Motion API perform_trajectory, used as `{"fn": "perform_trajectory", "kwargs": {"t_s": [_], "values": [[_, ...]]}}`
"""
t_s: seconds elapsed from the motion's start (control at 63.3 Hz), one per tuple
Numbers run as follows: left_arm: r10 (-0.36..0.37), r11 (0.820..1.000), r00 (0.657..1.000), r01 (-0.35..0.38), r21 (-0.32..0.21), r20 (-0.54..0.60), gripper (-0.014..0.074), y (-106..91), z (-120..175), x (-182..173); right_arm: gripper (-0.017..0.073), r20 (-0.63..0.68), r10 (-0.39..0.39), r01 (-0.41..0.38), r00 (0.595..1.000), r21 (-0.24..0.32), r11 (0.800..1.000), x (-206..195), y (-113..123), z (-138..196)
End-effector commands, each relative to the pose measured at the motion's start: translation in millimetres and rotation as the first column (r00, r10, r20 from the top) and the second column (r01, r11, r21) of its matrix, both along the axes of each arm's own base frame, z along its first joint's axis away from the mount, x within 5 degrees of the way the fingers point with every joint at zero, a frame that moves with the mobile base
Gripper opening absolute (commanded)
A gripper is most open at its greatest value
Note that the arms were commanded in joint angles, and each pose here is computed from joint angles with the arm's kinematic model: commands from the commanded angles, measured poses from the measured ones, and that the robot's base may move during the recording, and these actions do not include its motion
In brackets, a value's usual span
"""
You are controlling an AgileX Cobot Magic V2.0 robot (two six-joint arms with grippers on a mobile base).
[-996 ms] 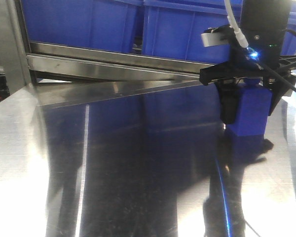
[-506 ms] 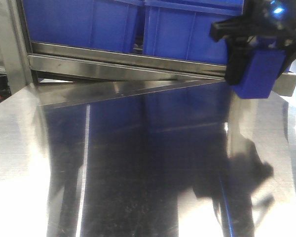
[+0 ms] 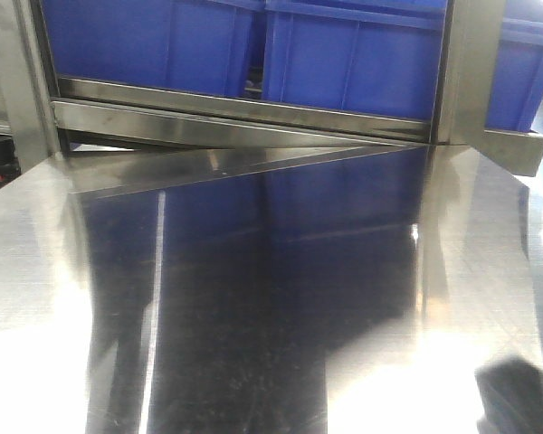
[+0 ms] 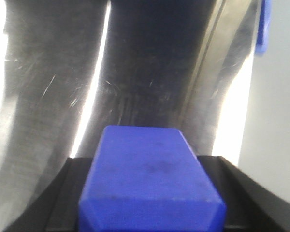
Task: Pick and sort blue part to right shelf
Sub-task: 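Lift the blue part with the right gripper and hold both parts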
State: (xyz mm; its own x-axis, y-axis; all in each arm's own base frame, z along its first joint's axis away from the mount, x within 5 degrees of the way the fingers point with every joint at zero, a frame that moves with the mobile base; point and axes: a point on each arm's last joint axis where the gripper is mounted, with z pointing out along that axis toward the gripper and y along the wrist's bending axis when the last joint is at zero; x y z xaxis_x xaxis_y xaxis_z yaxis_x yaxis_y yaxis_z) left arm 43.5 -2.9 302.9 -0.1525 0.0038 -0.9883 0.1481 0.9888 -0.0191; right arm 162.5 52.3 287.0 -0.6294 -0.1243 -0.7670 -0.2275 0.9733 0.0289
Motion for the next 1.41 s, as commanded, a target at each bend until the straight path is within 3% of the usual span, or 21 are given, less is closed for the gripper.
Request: {"fn": "perform_trajectory", "kwargs": {"t_s": [0.0, 0.142, 0.3, 0.443, 0.822, 1.391], "values": [[-0.01, 1.0, 0.993, 0.011, -0.007, 0.115, 0.0335, -0.8, 16.9, -0.2, 0.0215, 0.22, 0.016, -0.022, 0.975, 0.027, 0.999, -21.5, -9.5, 19.7], [-0.009, 1.0, 0.995, 0.009, -0.005, 0.103, 0.0335, -0.6, 15.8, -0.2, 0.0215, 0.373, -0.001, -0.03, 0.928, 0.076, 0.997, -63.9, -24.9, 27.6], [-0.009, 1.0, 0.995, 0.009, -0.005, 0.103, 0.0335, -0.6, 15.8, -0.2, 0.0215, 0.561, -0.035, -0.047, 0.827, 0.131, 0.99, -109.6, -42.0, 41.2], [-0.009, 1.0, 0.995, 0.009, -0.005, 0.103, 0.0335, -0.6, 15.8, -0.2, 0.0215, 0.657, -0.055, -0.054, 0.752, 0.144, 0.988, -133.2, -51.5, 46.3], [-0.009, 1.0, 0.995, 0.009, -0.005, 0.103, 0.0335, -0.6, 15.8, -0.2, 0.0215, 0.749, -0.064, -0.093, 0.659, 0.165, 0.982, -142.1, -52.7, 56.2], [-0.009, 1.0, 0.995, 0.009, -0.005, 0.103, 0.0335, -0.6, 15.8, -0.2, 0.0215, 0.76, -0.064, -0.1, 0.647, 0.168, 0.981, -142.4, -52.5, 57.7]]}}
